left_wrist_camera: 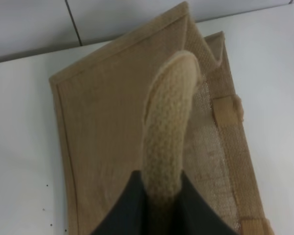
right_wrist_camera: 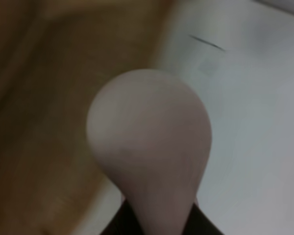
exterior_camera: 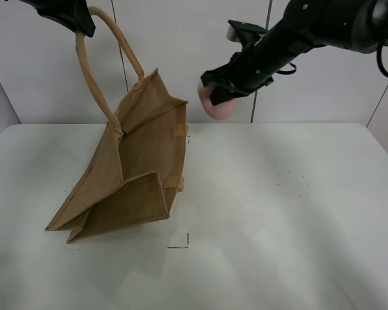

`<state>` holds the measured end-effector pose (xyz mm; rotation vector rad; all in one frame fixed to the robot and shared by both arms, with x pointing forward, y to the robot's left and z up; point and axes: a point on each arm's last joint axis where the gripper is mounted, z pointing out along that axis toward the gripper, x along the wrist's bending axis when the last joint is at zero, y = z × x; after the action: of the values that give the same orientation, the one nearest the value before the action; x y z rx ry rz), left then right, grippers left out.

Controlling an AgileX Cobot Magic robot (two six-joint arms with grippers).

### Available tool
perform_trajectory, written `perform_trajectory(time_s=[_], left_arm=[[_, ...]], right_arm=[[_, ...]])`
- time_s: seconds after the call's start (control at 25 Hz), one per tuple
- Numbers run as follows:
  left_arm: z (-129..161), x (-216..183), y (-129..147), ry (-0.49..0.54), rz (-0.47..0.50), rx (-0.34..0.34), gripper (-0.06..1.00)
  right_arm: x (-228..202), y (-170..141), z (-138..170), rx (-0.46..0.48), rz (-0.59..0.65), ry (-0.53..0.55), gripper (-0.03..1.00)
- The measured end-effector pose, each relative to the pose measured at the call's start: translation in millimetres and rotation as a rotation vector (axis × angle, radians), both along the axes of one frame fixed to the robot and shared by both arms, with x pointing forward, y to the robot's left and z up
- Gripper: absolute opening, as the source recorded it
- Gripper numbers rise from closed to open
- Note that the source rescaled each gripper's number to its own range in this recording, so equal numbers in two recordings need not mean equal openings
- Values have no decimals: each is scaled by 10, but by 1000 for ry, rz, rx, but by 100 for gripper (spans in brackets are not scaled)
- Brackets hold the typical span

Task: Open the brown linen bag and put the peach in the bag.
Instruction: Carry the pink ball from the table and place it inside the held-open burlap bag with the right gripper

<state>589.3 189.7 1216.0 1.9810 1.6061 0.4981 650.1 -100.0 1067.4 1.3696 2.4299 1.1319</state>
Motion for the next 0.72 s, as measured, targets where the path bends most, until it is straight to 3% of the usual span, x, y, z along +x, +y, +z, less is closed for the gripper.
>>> perform_trajectory(time_s=[0.28,0.52,0.72], left_arm=[[30,-25,8,-8,-2,-1,0],[77,-63,26,-21,-1,-3,0],[77,-63,26,-22,-2,-2,0]], right_arm=[[-283,745,-14,48,123,-114,0],[-231,1056,-577,45,133,-46,0],[-161,1218,-882,84,132,-82,0]])
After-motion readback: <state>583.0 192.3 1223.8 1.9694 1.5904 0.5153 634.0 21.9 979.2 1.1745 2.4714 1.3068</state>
